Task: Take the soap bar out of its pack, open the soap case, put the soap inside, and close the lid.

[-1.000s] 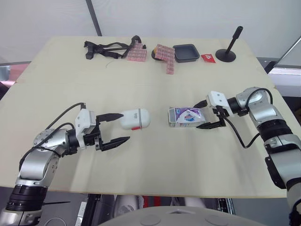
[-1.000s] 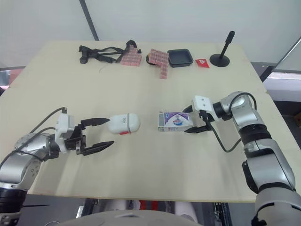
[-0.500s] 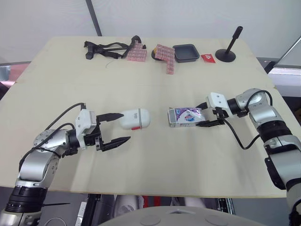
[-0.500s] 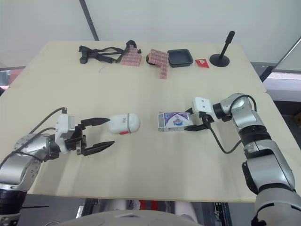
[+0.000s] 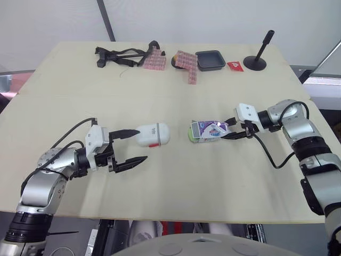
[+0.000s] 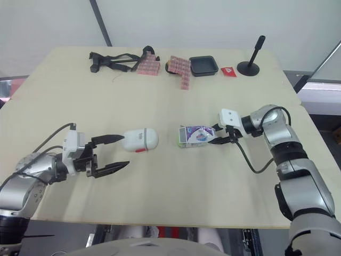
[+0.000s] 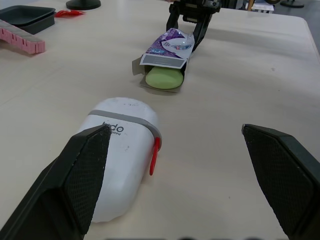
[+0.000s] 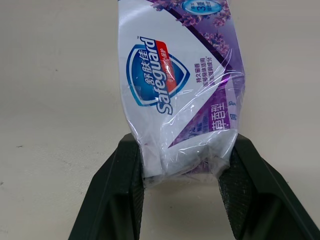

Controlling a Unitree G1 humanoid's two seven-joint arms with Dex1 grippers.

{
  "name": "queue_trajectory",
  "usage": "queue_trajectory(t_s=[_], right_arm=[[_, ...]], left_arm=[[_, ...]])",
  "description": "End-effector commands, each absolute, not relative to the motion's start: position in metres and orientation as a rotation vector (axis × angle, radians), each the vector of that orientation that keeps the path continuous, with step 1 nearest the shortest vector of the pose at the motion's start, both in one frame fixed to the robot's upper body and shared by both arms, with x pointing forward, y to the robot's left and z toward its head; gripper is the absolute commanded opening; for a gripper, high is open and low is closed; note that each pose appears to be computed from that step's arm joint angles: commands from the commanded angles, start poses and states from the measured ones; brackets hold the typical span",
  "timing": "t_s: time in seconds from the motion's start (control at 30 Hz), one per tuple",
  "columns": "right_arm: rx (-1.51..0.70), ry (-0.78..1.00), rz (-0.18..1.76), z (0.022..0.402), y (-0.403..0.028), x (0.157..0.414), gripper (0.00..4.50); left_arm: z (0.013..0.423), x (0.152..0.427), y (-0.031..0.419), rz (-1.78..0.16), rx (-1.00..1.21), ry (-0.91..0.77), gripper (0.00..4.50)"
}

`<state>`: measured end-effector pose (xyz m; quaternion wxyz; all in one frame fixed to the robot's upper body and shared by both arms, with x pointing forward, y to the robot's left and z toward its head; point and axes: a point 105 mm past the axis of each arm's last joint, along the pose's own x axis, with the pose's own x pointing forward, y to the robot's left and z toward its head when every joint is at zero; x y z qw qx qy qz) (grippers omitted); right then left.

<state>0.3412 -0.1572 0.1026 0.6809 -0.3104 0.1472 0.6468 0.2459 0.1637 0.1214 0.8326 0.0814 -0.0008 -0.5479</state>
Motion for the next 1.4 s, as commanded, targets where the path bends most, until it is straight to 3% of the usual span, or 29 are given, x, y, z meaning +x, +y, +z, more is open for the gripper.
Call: queue_trajectory(t_s=[0.03,0.43,0.97,1.4], right_arm=[[-0.773,0.358,1.441,0.118,-0.165,0.341,2.0],[-0.945,0.589,1.331,0.151,-0.168,0.331,2.0],[-1.079,0.594,1.27,0.174,-0.168,0.328,2.0],[-1.074,0.664,1.228,0.189,-0.22,0.316,2.0]], left_arm=[[0.127,0.244,0.165,-1.164,0.203,-0.018,4.5],[0.125,0.245,0.165,-1.163,0.199,-0.007,4.5],[0.123,0.243,0.166,-1.168,0.208,0.005,4.5],[0.123,0.247,0.168,-1.18,0.226,0.009,4.5]])
